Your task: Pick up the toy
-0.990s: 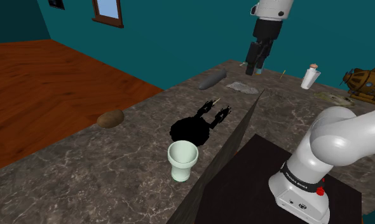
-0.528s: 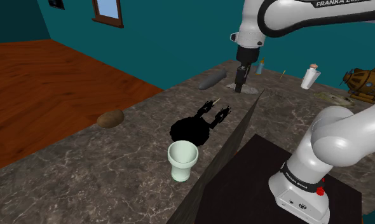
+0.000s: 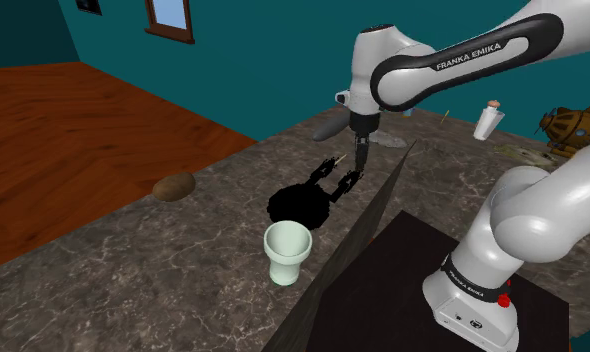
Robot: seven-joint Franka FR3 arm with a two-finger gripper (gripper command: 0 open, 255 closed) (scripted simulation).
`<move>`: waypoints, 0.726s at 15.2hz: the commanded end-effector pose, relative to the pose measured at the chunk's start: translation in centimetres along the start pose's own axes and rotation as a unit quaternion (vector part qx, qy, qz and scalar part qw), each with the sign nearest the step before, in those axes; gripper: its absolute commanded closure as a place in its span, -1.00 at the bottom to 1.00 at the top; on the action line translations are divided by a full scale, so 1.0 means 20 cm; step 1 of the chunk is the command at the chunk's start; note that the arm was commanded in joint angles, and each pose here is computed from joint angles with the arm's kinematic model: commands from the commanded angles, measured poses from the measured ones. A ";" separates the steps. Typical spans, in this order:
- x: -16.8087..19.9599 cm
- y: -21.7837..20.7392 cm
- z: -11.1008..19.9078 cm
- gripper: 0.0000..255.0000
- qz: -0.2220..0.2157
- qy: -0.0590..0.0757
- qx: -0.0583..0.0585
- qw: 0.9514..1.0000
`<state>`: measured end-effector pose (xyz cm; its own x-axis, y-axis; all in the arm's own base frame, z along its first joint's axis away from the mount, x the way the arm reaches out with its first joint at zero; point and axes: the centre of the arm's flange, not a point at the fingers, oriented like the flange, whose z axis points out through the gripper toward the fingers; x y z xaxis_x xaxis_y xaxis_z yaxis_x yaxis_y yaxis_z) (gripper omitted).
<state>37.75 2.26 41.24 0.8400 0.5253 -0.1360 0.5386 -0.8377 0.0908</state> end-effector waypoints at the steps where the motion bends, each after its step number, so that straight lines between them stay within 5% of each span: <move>1: 0.08 0.02 0.12 -1.00 -0.035 -0.005 -0.007 0.999; 5: 0.20 0.03 0.36 -1.00 -0.102 -0.015 -0.019 0.994; 11: 0.35 0.04 0.68 -1.00 -0.190 -0.030 -0.036 0.981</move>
<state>42.70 3.07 27.56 0.5941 0.7721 -0.2257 0.8021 -0.5900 0.0929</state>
